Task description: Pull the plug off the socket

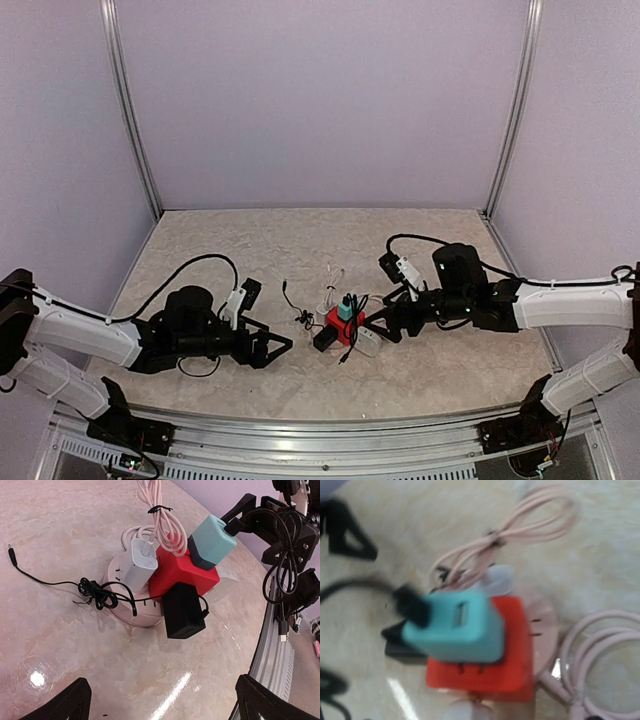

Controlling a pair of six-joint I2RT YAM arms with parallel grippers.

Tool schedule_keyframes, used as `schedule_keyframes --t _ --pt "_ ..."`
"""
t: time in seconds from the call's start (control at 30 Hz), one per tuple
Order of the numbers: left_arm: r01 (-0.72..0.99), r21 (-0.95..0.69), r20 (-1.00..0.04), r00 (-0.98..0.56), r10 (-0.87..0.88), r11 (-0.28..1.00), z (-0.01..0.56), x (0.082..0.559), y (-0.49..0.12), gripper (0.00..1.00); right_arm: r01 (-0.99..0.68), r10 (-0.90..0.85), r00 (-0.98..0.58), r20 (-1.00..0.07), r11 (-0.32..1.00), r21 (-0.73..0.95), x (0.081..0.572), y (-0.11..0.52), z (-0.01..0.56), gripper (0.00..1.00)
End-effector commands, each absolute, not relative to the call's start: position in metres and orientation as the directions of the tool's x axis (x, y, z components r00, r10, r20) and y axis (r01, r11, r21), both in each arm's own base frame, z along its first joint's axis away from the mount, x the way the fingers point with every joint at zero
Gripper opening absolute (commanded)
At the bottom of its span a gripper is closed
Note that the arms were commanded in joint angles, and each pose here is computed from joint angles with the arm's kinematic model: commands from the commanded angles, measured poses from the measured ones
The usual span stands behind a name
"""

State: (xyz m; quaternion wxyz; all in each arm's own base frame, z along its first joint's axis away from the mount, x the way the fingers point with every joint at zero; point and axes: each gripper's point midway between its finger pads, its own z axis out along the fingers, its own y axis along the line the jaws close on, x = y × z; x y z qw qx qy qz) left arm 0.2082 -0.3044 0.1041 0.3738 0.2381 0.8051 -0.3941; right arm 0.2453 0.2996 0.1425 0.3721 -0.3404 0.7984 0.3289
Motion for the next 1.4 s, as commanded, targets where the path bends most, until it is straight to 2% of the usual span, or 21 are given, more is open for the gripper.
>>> schedule_keyframes --t 0.0,0.27,0.53,1.03,1.37 --pt "0.727 -0.405 -0.845 -0.529 0.075 0.554 0.118 0.211 -0.312 0.99 -0.832 -0.367 -0.359 -0.858 0.542 0.117 0.24 0.302 0.132 0.91" --pt "0.758 -0.368 -0.865 -0.492 0.101 0.539 0.108 0.209 -0.322 0.99 -0.857 -0.411 -0.194 -0.891 0.513 -0.051 0.244 0.31 0.126 0.93" --pt "0.79 -0.281 -0.901 -0.413 0.134 0.545 0.104 0.205 -0.327 0.99 -0.871 -0.377 -0.132 -0.917 0.485 -0.074 0.248 0.331 0.122 0.93" --pt "0.798 -0.225 -0.904 -0.385 0.185 0.559 0.088 0.207 -0.339 0.96 -0.853 -0.402 -0.204 -0.893 0.52 -0.04 0.256 0.358 0.096 0.89" --pt "0.841 -0.158 -0.917 -0.319 0.239 0.517 0.086 0.215 -0.365 0.91 -0.841 -0.405 -0.254 -0.878 0.541 -0.006 0.258 0.358 0.083 0.84"
